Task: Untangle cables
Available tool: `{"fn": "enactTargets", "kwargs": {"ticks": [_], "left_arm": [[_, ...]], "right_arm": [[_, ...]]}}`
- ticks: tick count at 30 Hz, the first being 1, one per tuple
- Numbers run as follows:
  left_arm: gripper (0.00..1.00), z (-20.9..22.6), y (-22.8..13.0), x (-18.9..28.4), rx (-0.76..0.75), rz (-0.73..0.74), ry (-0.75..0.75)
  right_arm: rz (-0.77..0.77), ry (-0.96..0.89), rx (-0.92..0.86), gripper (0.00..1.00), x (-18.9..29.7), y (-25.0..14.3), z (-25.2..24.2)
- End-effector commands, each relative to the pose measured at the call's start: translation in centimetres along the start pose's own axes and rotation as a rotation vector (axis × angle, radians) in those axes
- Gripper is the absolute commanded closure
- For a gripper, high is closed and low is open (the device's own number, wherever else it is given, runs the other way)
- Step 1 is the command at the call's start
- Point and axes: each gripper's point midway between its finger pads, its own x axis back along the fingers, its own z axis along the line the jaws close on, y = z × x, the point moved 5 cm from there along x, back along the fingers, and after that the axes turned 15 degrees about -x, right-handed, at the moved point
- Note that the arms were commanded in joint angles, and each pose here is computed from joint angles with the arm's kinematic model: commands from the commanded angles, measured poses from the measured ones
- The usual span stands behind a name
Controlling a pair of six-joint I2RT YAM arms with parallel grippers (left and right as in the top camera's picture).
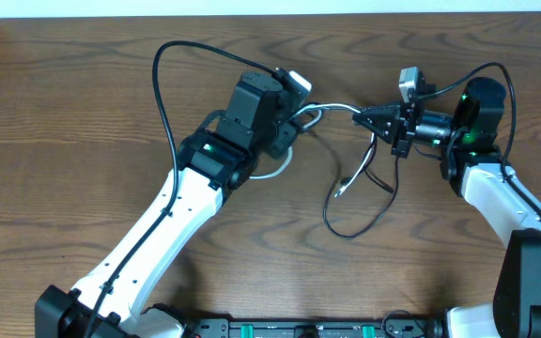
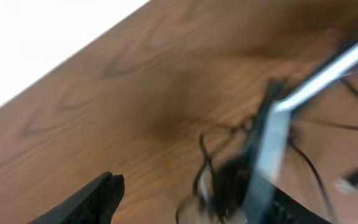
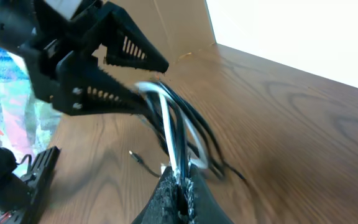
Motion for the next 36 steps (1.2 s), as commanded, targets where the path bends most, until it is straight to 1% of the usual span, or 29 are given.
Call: {"fn": "enactTargets", "kwargs": {"ticks": [1, 5, 10, 13, 16, 20, 23, 25, 26, 27, 29, 33, 34, 36], "left_arm": [[0.37, -0.7, 0.3, 0.8, 0.032, -0.028, -0.076], [0.34, -0.2, -1.2, 0.8, 0.034, 0.061, -0.03], [0.32, -0.3, -1.8, 0.8, 0.024, 0.087, -0.033], [0.25, 0.7, -2.1, 0.8, 0.015, 0.088, -0.013], [0.21, 3.0, -2.5, 0.8, 0.059, 0.076, 0.043], [0.15, 6.7, -2.9, 1.1, 0.208, 0.024, 0.137], [0.13, 8.2, -3.1, 1.3, 0.227, -0.013, 0.143], [0.13, 7.7, -2.8, 1.3, 0.105, -0.056, 0.066], [0.13, 7.0, -2.5, 1.3, 0.017, -0.079, 0.014], [0.12, 6.7, -2.4, 1.3, -0.033, -0.09, -0.01], [0.11, 5.7, -2.3, 1.3, -0.204, -0.123, -0.072], [0.11, 5.5, -2.6, 0.8, -0.324, -0.115, -0.083], [0.11, 5.2, -2.6, 0.7, -0.366, -0.126, -0.106], [0.11, 3.5, -2.8, 0.5, -0.48, -0.185, -0.215]], "right_arm": [[-0.007, -0.005, -0.004, 0.99, 0.3, 0.2, -0.2], [-0.016, -0.002, 0.0, 0.99, 0.3, 0.6, -0.1], [-0.025, 0.022, 0.015, 0.99, 0.3, 1.1, 0.4], [-0.008, 0.065, 0.023, 0.99, 0.4, 1.0, 0.9], [0.009, 0.11, 0.023, 0.99, 0.9, 0.8, 1.4], [0.037, 0.182, 0.024, 0.99, 1.5, 0.5, 2.1], [0.051, 0.213, 0.022, 0.99, 1.5, 0.3, 2.5], [0.052, 0.214, 0.019, 0.99, 1.5, 0.3, 2.5], [0.054, 0.217, 0.019, 0.99, 1.4, 0.2, 2.6], [0.057, 0.222, 0.019, 0.99, 1.2, 0.2, 2.7], [0.079, 0.255, 0.021, 0.99, 0.1, -0.2, 3.4], [0.112, 0.305, 0.024, 0.99, -1.5, -0.8, 4.5], [0.119, 0.317, 0.024, 0.99, -1.9, -0.9, 4.8], [0.13, 0.333, 0.025, 0.99, -2.4, -1.1, 5.2]]}}
